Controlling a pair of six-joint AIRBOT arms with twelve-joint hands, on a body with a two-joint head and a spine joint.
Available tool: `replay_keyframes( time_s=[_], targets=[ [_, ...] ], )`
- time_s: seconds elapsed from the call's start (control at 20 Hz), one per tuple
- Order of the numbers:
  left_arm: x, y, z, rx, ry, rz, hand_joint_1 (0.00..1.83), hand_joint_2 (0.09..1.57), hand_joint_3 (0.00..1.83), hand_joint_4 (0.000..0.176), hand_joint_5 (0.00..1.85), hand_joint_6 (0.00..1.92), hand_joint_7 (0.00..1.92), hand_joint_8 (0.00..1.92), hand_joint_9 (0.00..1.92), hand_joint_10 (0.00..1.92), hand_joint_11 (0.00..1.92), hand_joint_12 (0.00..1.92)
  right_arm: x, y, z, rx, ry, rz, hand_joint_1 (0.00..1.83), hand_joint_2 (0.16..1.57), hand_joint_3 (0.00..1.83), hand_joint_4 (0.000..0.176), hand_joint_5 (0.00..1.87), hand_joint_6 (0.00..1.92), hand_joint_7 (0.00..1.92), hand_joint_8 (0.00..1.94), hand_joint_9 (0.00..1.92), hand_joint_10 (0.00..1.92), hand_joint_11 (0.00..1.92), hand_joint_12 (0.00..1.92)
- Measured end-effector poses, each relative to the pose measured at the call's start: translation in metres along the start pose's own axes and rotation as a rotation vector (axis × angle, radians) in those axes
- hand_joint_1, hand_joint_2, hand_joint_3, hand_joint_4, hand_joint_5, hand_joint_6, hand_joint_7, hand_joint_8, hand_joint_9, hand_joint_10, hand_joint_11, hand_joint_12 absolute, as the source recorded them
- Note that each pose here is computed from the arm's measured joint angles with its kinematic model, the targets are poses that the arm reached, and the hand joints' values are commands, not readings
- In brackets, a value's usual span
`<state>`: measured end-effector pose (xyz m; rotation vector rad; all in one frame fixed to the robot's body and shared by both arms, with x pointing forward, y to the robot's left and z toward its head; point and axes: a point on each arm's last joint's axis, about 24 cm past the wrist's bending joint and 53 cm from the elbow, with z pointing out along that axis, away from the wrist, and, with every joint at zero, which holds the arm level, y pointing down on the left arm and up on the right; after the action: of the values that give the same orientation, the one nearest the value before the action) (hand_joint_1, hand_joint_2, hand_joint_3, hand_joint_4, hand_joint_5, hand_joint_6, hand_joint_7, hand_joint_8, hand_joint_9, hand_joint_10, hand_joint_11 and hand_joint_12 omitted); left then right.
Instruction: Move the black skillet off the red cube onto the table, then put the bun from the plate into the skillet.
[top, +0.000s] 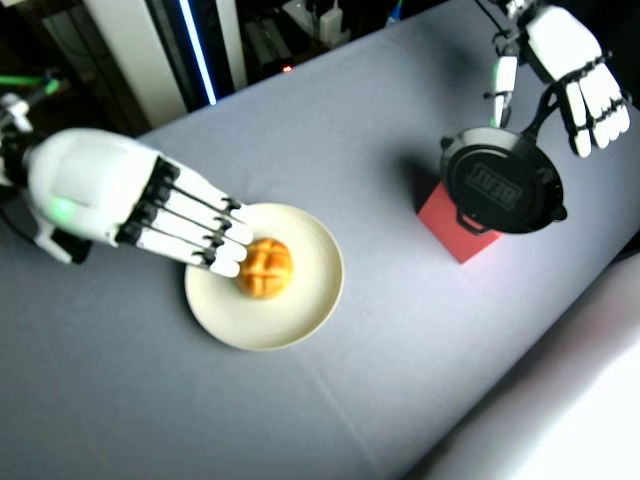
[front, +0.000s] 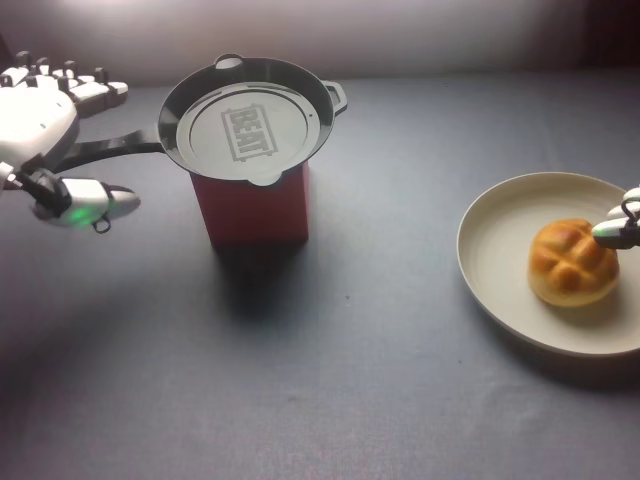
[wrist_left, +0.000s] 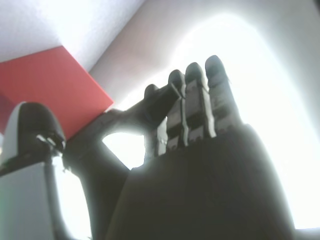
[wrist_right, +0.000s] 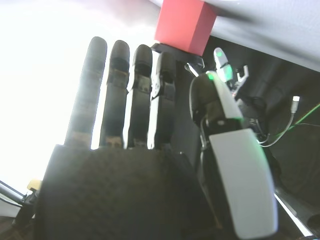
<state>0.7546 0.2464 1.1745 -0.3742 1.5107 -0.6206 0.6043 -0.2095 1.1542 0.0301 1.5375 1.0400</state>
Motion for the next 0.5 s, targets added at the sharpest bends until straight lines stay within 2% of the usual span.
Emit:
replay_keyframes(
  time_s=[0.05,0.1,0.15,0.2,0.25,0.3,0.35,0.4,0.45,0.5],
  targets=[
    [0.004,-0.001,0.004,-0.002,0.013,0.000,0.78,1.03,0.00,0.092,0.42,0.00,0.38,0.00,0.32,0.01,0.00,0.49,0.002,0.000,0.000,0.000,0.004,0.005,0.69,1.38,0.00,0.000,0.71,0.00,0.67,0.00,0.58,0.00,0.39,0.38],
    [0.008,-0.003,0.008,-0.003,0.029,0.004,0.80,1.04,0.00,0.068,0.54,0.00,0.57,0.00,0.54,0.05,0.00,0.92,0.003,-0.001,0.000,-0.001,0.010,0.005,0.68,1.37,0.00,0.000,0.71,0.00,0.67,0.00,0.59,0.00,0.39,0.40],
    [0.012,-0.006,0.011,-0.001,0.041,0.007,0.81,1.04,0.00,0.056,0.63,0.01,0.68,0.02,0.66,0.08,0.00,1.14,0.004,-0.001,0.000,0.000,0.012,0.005,0.67,1.37,0.00,0.000,0.71,0.00,0.68,0.00,0.60,0.00,0.37,0.46],
    [0.015,-0.007,0.014,-0.002,0.051,0.006,0.84,1.05,0.00,0.026,0.77,0.03,0.85,0.05,0.77,0.15,0.03,1.35,0.004,-0.001,0.000,0.000,0.013,0.006,0.65,1.37,0.00,0.000,0.71,0.00,0.67,0.00,0.59,0.00,0.34,0.55],
    [0.018,-0.007,0.015,-0.005,0.056,0.001,0.88,1.05,0.00,0.000,0.87,0.03,0.97,0.07,0.75,0.44,0.12,1.50,0.004,-0.001,0.000,0.000,0.012,0.005,0.66,1.37,0.00,0.000,0.70,0.00,0.66,0.00,0.58,0.00,0.30,0.64],
    [0.021,-0.006,0.016,-0.012,0.065,-0.007,0.95,1.15,0.00,0.140,0.87,0.94,1.10,0.30,0.80,1.03,0.43,1.66,0.004,-0.001,0.000,0.001,0.011,0.007,0.65,1.38,0.00,0.000,0.69,0.00,0.66,0.00,0.58,0.00,0.28,0.66],
    [0.023,-0.005,0.016,-0.014,0.072,-0.008,0.91,1.11,0.00,0.018,0.69,1.37,0.94,1.17,0.88,1.49,0.71,1.86,0.004,-0.002,0.000,0.003,0.014,0.006,0.62,1.37,0.00,0.000,0.70,0.00,0.66,0.00,0.58,0.00,0.27,0.67],
    [0.025,-0.005,0.016,-0.014,0.077,-0.006,0.89,1.11,0.00,0.000,0.65,1.68,0.86,1.72,0.93,1.80,0.89,1.91,0.005,-0.002,0.000,0.004,0.015,0.007,0.65,1.37,0.00,0.000,0.70,0.00,0.67,0.00,0.59,0.00,0.28,0.68],
    [0.025,-0.005,0.016,-0.015,0.077,-0.008,0.90,1.13,0.00,0.000,0.74,1.87,0.94,1.88,1.06,1.90,1.06,1.92,0.005,-0.002,0.001,0.003,0.015,0.009,0.68,1.37,0.00,0.000,0.71,0.00,0.68,0.00,0.60,0.01,0.29,0.70],
    [0.024,-0.005,0.016,-0.015,0.074,-0.007,0.97,1.15,0.00,0.000,0.90,1.91,1.05,1.91,1.19,1.92,1.23,1.92,0.007,-0.002,0.001,0.004,0.017,0.011,0.66,1.37,0.00,0.000,0.71,0.00,0.67,0.00,0.59,0.00,0.28,0.71]
  ],
)
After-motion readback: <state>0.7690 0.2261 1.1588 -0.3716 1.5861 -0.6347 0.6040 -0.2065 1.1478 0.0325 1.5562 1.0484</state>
